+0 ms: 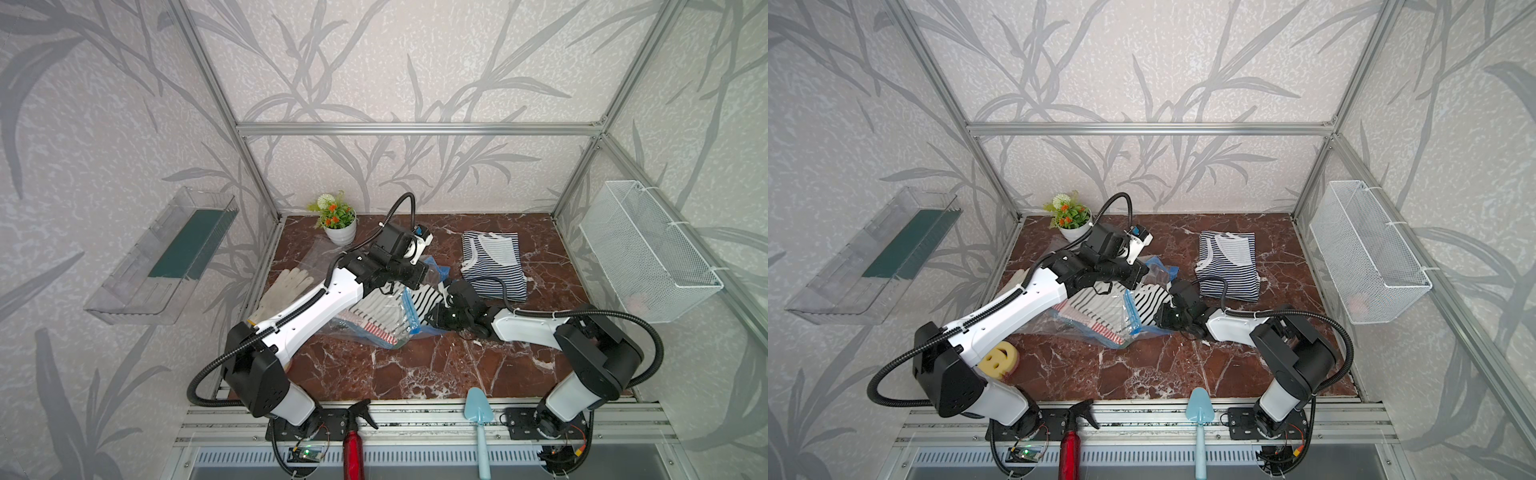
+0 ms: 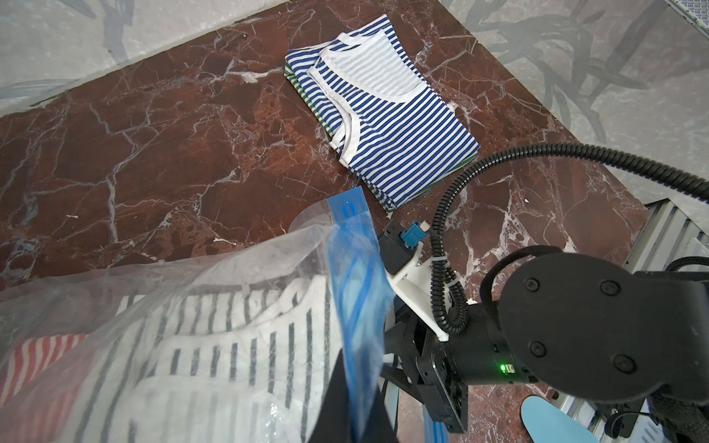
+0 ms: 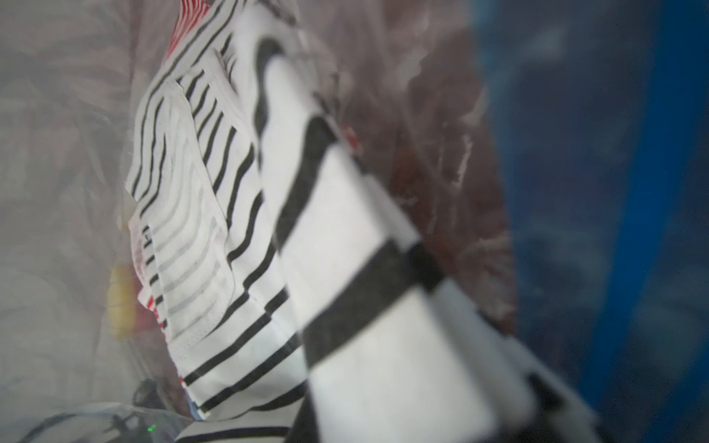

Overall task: Take the tank top out of the vacuum bag
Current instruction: Take out the tank top from the vacuum bag.

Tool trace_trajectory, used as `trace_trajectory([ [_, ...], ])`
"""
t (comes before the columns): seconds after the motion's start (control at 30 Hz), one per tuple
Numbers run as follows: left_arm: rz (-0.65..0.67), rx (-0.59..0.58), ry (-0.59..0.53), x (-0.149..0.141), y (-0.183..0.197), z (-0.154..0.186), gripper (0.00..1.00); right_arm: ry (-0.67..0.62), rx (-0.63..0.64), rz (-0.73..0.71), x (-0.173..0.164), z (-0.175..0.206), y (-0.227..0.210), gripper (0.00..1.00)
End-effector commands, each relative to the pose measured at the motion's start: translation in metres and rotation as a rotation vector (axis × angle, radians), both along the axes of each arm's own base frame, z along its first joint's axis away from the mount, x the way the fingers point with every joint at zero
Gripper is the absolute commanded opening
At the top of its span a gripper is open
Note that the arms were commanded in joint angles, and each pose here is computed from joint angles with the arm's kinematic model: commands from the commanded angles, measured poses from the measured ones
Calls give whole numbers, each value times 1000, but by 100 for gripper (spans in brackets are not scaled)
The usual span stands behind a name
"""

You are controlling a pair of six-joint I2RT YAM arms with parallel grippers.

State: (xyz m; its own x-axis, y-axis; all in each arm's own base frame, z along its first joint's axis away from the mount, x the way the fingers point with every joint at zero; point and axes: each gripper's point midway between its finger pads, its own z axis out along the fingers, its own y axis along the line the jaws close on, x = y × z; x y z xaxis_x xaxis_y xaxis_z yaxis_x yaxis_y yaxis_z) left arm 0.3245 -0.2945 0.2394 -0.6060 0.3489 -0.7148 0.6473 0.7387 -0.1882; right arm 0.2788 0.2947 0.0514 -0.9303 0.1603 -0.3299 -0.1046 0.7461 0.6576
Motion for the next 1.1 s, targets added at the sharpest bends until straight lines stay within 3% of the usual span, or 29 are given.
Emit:
trace_trajectory([
  [0.0, -11, -17, -14, 3, -4, 8, 0, -82, 60, 17, 7, 31, 7, 1],
  [1.07, 9, -8, -35, 4, 0, 12, 0, -158, 161, -37, -23, 165, -37, 0],
])
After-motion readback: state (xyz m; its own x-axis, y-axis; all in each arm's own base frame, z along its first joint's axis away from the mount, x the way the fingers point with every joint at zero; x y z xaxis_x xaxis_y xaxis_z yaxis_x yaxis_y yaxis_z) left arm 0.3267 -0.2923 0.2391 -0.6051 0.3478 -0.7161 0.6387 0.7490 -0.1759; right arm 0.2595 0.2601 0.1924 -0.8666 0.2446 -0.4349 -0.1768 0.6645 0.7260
